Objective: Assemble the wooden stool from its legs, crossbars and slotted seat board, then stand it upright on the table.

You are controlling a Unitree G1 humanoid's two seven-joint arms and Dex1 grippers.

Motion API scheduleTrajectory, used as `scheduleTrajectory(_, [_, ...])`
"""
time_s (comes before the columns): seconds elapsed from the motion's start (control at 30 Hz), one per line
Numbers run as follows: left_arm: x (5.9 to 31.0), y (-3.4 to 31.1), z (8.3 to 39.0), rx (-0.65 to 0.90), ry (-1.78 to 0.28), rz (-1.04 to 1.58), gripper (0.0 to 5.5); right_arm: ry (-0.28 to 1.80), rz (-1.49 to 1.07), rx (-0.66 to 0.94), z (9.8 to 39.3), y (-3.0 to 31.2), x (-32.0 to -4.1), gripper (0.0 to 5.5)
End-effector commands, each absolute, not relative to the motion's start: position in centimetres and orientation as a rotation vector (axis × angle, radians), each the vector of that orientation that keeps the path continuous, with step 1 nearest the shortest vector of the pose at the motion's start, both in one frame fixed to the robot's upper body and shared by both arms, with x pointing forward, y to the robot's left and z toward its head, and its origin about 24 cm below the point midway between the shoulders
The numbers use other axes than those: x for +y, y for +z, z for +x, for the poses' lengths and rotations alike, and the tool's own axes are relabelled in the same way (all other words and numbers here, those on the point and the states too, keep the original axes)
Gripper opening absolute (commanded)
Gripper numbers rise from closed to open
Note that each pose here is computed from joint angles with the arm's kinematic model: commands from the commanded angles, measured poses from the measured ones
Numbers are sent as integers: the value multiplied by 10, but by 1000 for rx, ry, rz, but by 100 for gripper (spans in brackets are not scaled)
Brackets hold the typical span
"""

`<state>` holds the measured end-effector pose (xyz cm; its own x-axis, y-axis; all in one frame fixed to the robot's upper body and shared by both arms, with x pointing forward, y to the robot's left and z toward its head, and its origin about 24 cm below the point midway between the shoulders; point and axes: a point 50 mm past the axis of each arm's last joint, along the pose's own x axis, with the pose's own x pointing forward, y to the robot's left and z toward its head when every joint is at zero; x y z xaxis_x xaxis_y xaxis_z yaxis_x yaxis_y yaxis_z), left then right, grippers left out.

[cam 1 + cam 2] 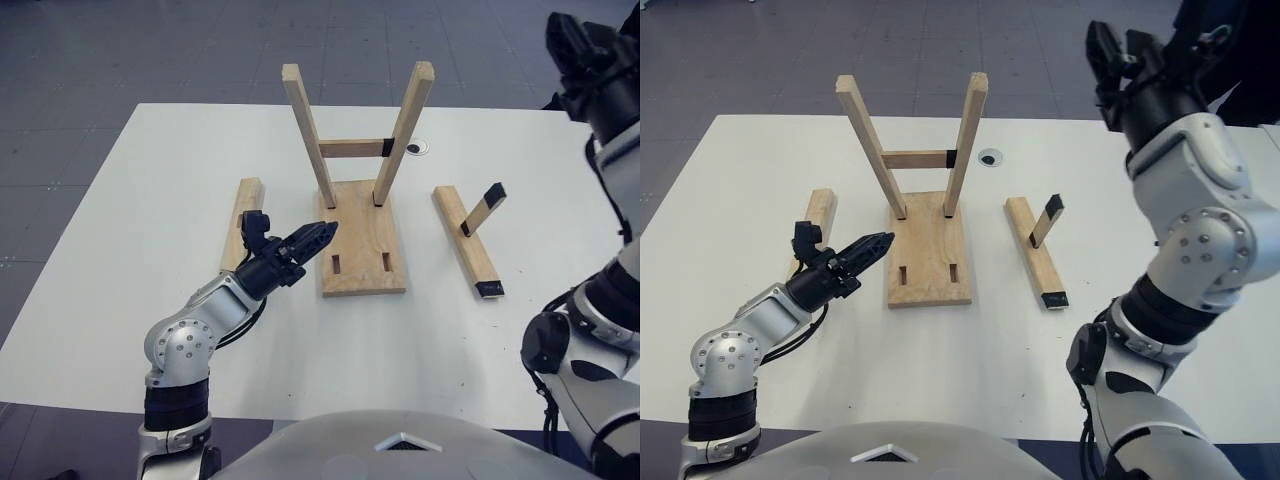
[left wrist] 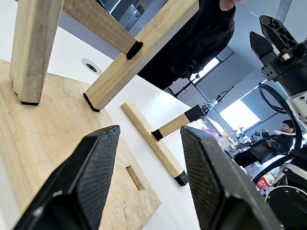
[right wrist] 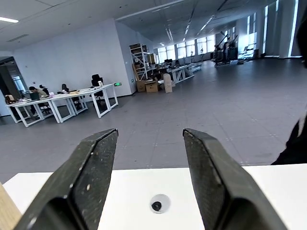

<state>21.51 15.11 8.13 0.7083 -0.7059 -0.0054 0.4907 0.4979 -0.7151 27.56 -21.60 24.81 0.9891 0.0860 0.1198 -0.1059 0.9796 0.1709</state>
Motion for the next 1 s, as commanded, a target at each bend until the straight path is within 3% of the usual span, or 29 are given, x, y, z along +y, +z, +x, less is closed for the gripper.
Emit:
scheduleTrajectory(0.03, [156,81,213,316,-717,-740,233,59,127,108,250,195,-249,250])
scheduleTrajectory(0.17, [157,82,213,313,-712,-737,233,159,141,439,208,117,-258,250])
scheduleTrajectory(0.27, [157,83,216,314,-723,-731,233,232,173,560,186,87,-251,250])
scheduleTrajectory(0.43, [155,82,216,319,-730,-730,233,311,168,592,179,78,-236,250])
scheduleTrajectory(0.53, [154,82,217,319,-734,-729,233,314,78,603,183,72,-231,304])
scheduleTrajectory(1.0, [154,86,224,315,-761,-714,233,191,-62,607,207,37,-221,304])
